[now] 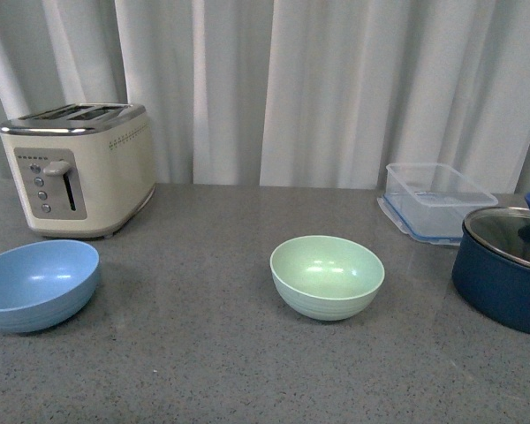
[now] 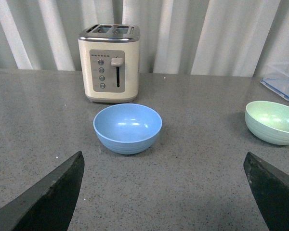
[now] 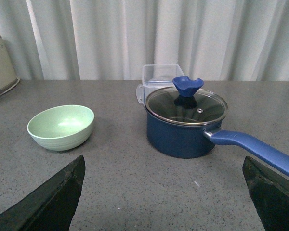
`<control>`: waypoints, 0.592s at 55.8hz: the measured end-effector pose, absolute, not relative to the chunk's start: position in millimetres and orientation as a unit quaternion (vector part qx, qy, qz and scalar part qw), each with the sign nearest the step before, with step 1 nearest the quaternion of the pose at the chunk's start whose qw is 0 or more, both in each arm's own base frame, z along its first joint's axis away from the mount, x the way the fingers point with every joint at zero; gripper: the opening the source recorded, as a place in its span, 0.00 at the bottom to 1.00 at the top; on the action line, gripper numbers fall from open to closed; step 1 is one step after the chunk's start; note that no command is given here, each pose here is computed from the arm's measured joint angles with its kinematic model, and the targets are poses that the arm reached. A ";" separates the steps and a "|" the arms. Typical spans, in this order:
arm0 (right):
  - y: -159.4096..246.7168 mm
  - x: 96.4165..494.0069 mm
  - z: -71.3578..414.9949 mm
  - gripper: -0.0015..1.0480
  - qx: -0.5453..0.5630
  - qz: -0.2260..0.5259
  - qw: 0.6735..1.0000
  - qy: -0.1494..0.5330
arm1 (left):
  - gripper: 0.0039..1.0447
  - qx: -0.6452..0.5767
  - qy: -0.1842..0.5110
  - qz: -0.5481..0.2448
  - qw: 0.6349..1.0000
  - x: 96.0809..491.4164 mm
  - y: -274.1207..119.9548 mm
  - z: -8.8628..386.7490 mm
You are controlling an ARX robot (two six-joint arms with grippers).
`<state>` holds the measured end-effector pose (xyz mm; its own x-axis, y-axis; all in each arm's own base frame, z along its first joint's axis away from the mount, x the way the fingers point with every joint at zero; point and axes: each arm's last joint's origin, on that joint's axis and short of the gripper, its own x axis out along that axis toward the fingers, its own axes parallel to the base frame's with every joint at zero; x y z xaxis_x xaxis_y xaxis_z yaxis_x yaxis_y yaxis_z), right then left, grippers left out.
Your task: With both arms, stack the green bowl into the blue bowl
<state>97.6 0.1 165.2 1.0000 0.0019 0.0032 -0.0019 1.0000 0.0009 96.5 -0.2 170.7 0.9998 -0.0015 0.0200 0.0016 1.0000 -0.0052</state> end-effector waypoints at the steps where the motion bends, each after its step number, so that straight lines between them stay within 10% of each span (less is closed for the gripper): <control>1: 0.1 97.6 165.2 0.90 0.000 0.001 1.000 -0.002 | 0.94 -0.003 -0.010 -0.001 1.000 96.5 -0.2 170.7; 33: 0.1 97.6 165.2 0.90 0.000 0.001 1.000 -0.002 | 0.94 -0.003 -0.010 -0.001 1.000 96.5 -0.2 170.7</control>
